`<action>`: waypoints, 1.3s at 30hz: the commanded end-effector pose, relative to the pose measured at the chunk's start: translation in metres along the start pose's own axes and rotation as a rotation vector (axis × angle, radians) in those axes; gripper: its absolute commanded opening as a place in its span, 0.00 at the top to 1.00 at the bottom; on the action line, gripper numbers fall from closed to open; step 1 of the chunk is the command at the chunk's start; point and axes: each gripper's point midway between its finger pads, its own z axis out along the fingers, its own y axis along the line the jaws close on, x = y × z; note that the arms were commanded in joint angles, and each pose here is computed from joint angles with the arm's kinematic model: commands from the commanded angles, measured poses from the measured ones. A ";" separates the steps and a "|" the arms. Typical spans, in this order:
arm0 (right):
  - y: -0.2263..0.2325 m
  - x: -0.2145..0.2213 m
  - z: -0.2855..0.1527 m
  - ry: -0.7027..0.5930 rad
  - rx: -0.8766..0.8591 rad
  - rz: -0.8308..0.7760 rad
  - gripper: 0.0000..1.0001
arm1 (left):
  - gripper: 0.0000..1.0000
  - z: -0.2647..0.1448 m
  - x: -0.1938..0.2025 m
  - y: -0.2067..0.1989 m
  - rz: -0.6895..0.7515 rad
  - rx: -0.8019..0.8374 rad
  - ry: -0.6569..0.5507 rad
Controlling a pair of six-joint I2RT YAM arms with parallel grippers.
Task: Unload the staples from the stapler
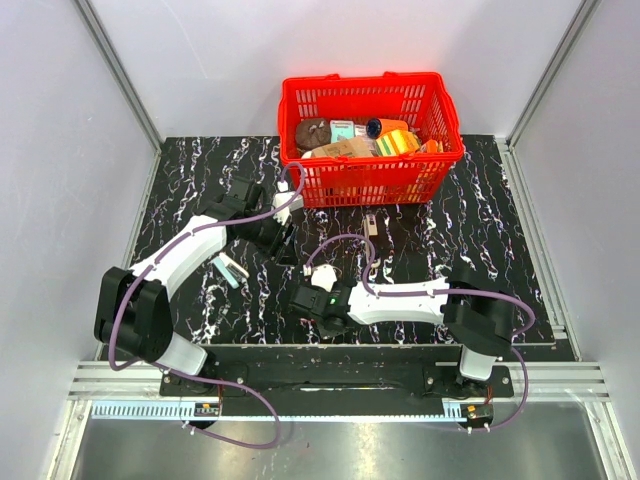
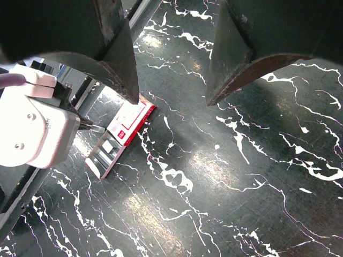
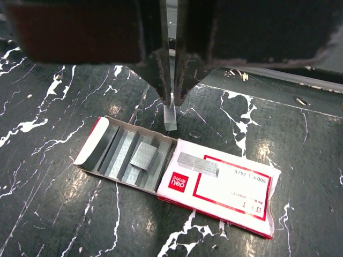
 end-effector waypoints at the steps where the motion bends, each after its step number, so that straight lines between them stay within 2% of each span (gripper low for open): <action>1: 0.002 -0.016 -0.010 -0.056 0.002 0.016 0.82 | 0.43 -0.013 -0.017 -0.005 0.053 0.007 -0.057; 4: 0.000 -0.019 -0.014 -0.070 0.003 0.019 0.63 | 0.43 -0.013 -0.016 -0.006 0.054 0.008 -0.058; 7: -0.001 -0.019 -0.011 -0.071 0.013 0.014 0.59 | 0.43 -0.013 -0.016 -0.007 0.057 0.012 -0.059; 13: 0.002 -0.019 -0.008 -0.065 0.018 0.002 0.61 | 0.43 -0.013 -0.014 -0.005 0.054 0.008 -0.057; 21: 0.006 -0.017 0.000 -0.045 0.026 -0.017 0.72 | 0.43 -0.014 -0.014 -0.004 0.051 0.010 -0.059; 29: 0.001 -0.014 0.001 -0.042 0.042 -0.015 0.74 | 0.43 -0.015 -0.014 -0.004 0.051 0.010 -0.062; 39: -0.007 -0.024 -0.015 -0.106 0.030 0.028 0.74 | 0.43 -0.014 -0.014 -0.005 0.049 0.015 -0.063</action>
